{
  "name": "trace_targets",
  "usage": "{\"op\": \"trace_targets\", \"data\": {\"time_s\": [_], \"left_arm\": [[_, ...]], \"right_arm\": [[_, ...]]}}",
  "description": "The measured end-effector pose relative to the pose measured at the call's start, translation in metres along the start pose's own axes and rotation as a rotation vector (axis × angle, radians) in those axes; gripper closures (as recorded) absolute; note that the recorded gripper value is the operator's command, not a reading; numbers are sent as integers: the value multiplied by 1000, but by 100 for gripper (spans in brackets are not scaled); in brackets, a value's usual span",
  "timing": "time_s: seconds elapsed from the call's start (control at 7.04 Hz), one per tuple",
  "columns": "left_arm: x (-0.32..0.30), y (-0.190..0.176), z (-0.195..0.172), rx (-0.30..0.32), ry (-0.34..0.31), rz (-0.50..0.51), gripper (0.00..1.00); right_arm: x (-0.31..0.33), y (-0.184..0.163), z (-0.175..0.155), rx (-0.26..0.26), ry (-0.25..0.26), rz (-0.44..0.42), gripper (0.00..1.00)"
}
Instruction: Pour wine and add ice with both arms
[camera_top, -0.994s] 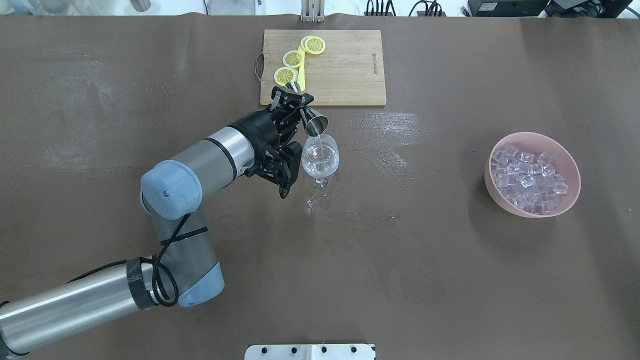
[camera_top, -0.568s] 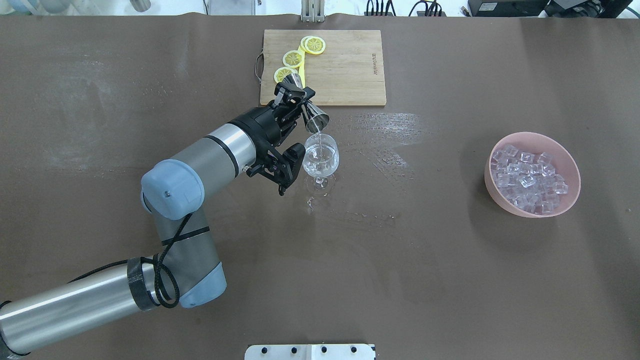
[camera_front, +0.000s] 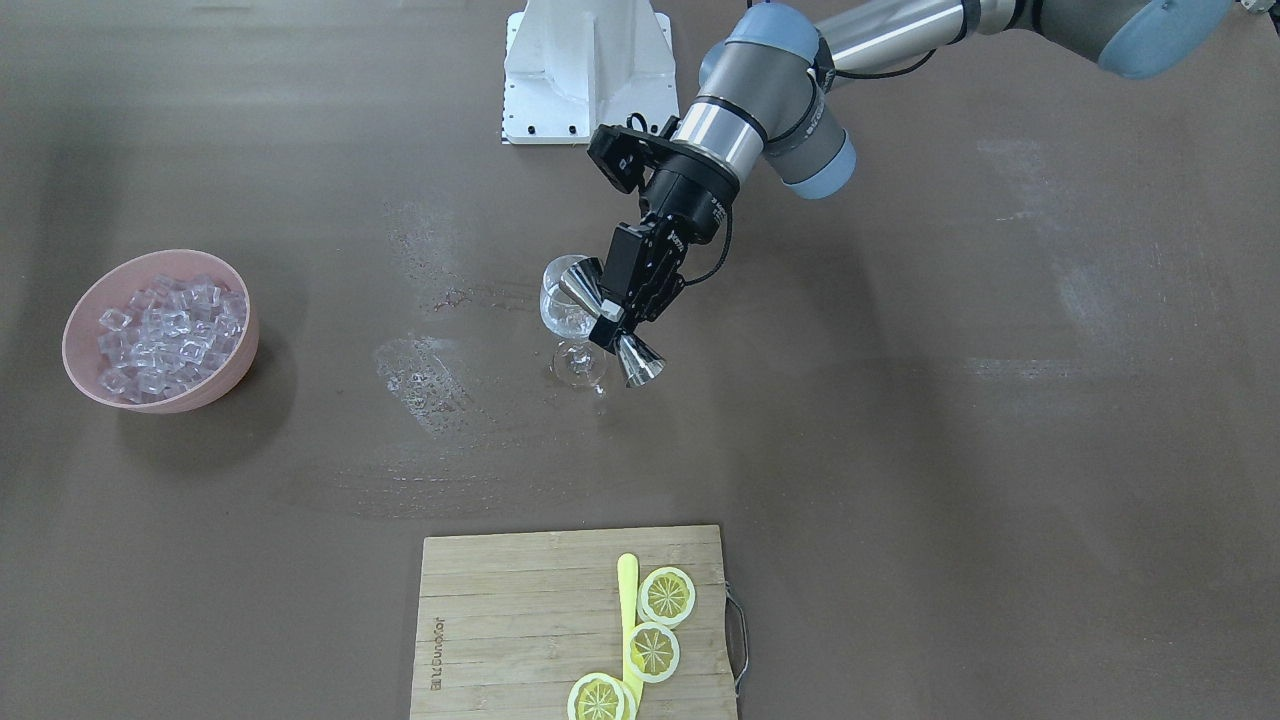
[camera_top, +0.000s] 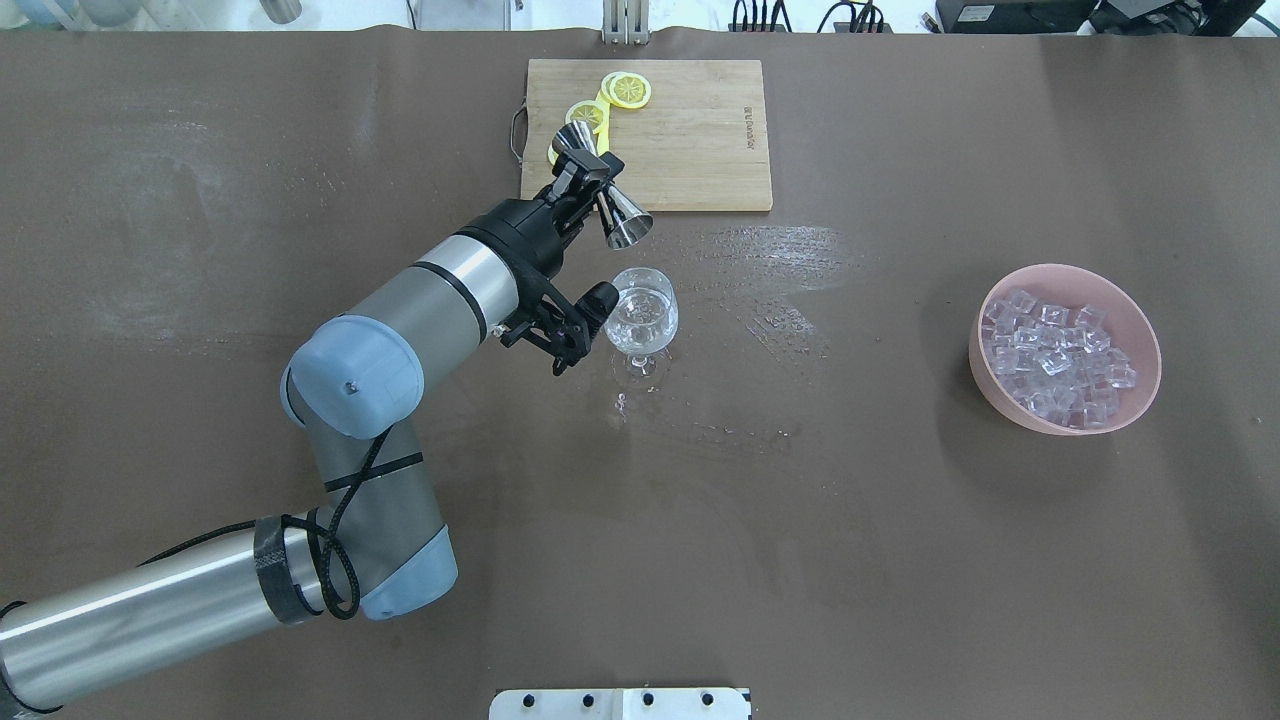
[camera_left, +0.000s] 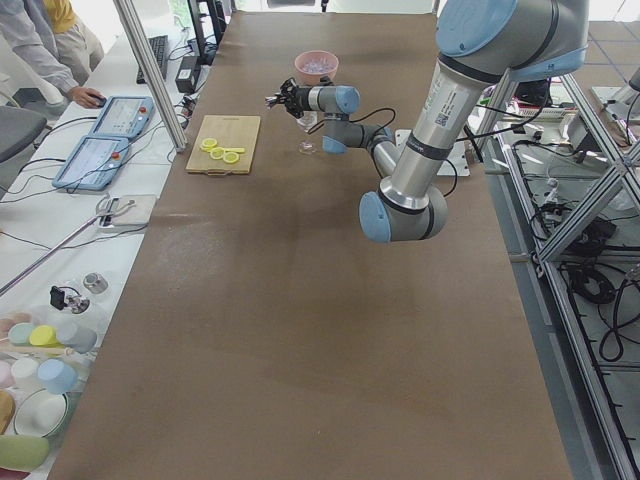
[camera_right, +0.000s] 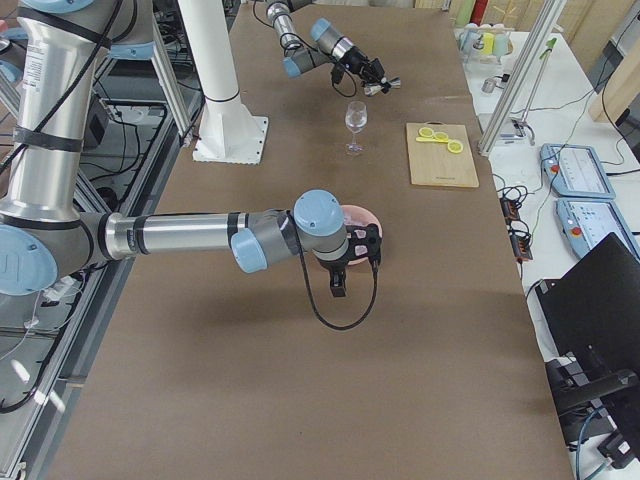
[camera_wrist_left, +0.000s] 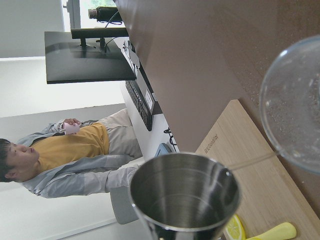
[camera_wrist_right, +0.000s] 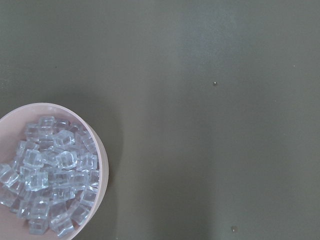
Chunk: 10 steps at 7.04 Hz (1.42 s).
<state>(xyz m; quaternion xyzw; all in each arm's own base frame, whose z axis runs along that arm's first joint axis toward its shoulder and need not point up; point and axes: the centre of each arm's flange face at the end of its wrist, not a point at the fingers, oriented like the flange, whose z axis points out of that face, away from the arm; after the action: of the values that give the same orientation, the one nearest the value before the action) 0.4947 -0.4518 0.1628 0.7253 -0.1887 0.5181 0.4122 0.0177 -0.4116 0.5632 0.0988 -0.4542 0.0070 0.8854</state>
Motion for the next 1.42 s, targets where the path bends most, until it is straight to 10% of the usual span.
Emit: {"op": "trace_targets", "data": {"time_s": [0.43,1.14,1.42], "left_arm": [[3,-8,-11,40,-43,-116,100],[83,118,-44,-67,-61,-885,100],[134,201,-64,-158,-27,-1360,100]], "right_arm": [[-2,1,-1,0,-6,-1,0],[-12,-6,-1,-2,-20,8,0],[-37,-12,11,-14,1,-55,0]]}}
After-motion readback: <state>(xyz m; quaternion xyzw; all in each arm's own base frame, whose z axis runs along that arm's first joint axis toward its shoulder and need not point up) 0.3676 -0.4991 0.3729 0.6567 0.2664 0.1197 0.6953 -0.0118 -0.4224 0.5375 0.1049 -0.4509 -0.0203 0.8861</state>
